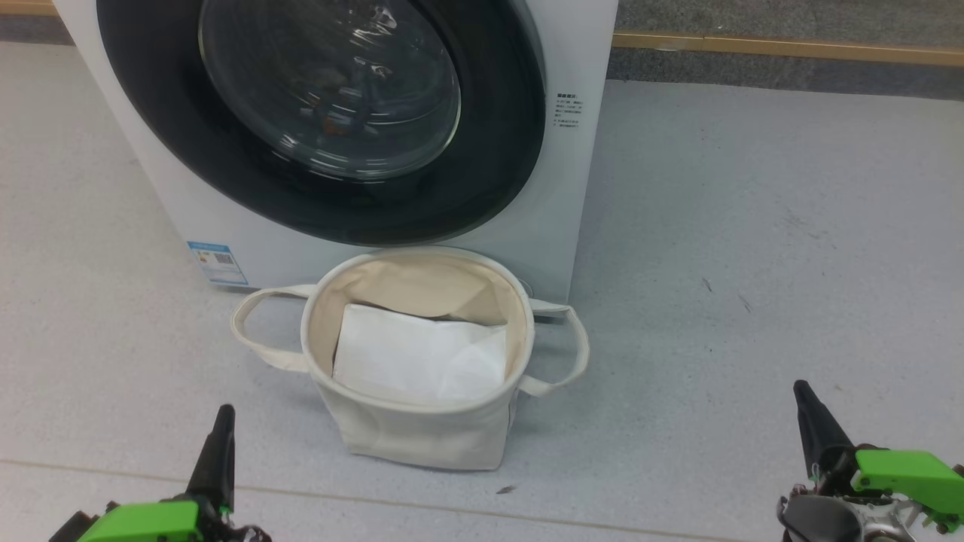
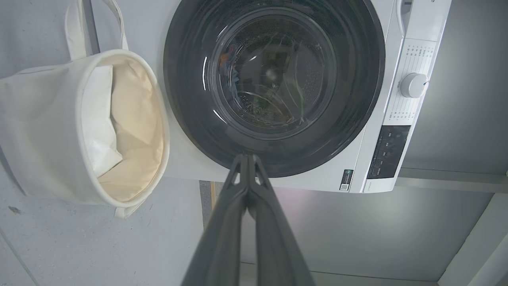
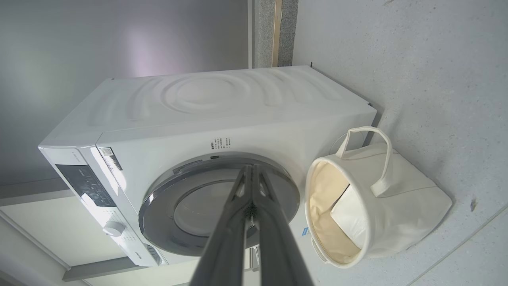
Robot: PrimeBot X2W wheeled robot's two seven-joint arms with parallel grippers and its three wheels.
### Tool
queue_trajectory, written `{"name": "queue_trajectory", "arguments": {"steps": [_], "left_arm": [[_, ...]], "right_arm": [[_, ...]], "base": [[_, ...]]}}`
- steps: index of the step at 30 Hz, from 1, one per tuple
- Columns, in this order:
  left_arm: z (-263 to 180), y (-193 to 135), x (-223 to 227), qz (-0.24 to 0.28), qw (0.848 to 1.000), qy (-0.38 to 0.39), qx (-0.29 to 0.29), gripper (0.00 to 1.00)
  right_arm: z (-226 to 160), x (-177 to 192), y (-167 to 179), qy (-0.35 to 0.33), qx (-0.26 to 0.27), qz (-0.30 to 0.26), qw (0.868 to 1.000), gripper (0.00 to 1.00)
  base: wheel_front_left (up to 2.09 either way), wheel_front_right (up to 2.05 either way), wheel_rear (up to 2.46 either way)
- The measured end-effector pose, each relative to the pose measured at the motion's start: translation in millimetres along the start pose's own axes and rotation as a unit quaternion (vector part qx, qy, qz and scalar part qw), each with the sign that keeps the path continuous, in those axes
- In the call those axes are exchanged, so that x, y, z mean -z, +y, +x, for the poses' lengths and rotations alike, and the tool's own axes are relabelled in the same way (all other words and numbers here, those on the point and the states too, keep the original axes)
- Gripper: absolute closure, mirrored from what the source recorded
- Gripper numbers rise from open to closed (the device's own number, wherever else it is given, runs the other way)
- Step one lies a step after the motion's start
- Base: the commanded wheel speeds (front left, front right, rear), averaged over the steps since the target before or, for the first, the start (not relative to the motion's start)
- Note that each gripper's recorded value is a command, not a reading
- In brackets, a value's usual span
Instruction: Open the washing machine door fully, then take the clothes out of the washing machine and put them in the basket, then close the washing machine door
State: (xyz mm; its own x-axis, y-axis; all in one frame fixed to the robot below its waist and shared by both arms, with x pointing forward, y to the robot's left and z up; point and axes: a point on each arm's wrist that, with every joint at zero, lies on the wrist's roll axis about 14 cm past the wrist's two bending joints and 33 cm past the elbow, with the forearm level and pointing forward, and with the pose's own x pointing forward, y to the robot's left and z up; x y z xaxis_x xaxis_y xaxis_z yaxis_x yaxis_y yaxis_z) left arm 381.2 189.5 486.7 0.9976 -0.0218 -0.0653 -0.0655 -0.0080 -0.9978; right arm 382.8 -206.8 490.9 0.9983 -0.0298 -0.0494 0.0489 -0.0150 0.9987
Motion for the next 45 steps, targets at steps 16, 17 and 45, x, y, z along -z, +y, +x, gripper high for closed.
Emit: {"name": "queue_trajectory", "arguments": {"steps": [16,17,45], "left_arm": [[0.0,0.0,0.0,0.0,1.0,0.0,0.0,1.0],[0.0,0.0,0.0,0.0,1.0,0.0,0.0,1.0],[0.0,0.0,-0.1,0.0,1.0,0.0,0.0,1.0]], "right_arm": [[0.0,0.0,0.0,0.0,0.0,0.0,1.0,1.0],[0.0,0.0,0.0,0.0,0.0,0.0,1.0,1.0],[0.0,0.0,0.0,0.0,0.0,0.0,1.0,1.0]], "base": [[0.0,0.0,0.0],[0.0,0.0,0.0],[0.0,0.0,0.0]]}}
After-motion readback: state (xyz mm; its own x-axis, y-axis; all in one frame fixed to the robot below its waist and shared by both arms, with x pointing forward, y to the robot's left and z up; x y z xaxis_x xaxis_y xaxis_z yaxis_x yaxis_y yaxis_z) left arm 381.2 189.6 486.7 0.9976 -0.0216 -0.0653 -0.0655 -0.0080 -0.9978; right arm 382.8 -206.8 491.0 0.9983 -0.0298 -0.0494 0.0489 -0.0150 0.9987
